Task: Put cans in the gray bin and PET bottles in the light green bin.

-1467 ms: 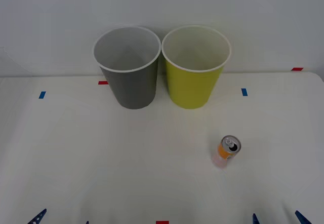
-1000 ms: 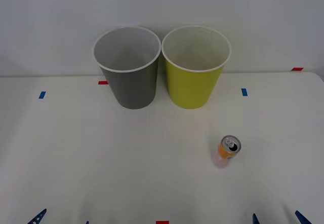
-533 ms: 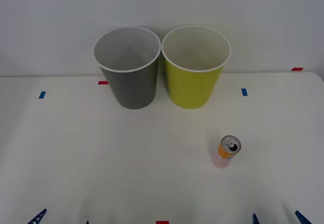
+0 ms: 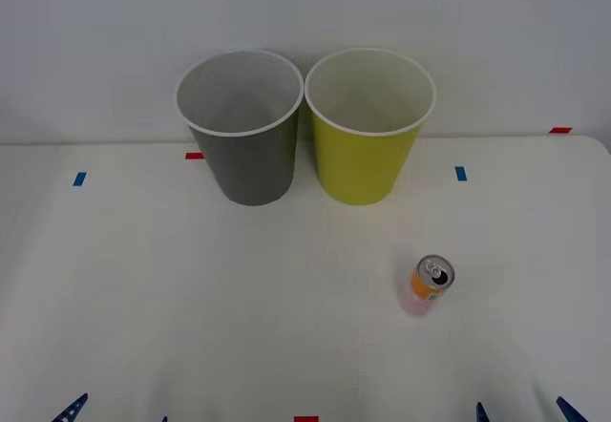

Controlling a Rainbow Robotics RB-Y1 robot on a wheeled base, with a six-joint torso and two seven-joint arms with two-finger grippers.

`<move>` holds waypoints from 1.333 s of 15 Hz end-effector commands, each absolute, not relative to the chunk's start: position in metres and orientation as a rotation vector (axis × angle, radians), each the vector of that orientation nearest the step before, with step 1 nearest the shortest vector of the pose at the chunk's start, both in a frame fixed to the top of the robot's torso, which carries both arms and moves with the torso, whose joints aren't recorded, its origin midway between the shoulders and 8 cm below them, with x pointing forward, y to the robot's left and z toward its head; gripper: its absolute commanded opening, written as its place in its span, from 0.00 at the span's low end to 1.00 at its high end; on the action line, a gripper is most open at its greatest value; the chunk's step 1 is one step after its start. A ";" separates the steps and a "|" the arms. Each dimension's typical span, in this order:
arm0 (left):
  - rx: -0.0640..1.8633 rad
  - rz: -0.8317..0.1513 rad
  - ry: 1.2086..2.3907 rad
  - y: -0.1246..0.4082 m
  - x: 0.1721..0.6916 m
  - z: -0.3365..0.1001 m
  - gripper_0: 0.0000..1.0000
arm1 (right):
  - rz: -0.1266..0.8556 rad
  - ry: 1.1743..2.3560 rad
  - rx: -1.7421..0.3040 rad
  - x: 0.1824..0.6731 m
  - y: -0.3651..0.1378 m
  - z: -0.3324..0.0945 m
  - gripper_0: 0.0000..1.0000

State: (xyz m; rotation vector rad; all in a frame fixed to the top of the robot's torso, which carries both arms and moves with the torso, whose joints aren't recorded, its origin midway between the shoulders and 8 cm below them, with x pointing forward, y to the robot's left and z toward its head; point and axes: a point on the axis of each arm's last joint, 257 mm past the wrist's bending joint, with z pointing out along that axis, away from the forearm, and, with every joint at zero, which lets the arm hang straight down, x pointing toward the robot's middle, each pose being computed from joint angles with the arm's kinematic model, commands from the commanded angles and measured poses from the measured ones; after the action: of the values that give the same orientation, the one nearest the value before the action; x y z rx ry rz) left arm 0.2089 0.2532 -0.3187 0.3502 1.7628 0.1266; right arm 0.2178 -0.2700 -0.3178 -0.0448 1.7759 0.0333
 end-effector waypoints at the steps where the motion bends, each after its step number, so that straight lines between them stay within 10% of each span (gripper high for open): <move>1: 0.350 0.127 1.763 0.253 0.209 -0.319 1.00 | 0.033 1.776 -0.045 0.218 -0.270 -0.318 1.00; 20: 0.350 0.127 1.763 0.253 0.209 -0.319 1.00 | 0.033 1.776 -0.045 0.218 -0.270 -0.318 1.00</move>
State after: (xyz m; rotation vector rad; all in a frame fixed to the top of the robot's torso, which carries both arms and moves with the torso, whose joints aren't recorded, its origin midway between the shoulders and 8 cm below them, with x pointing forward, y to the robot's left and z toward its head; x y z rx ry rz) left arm 0.2089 0.2532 -0.3187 0.3503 1.7628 0.1266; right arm 0.2178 -0.2700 -0.3178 -0.0449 1.7759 0.0332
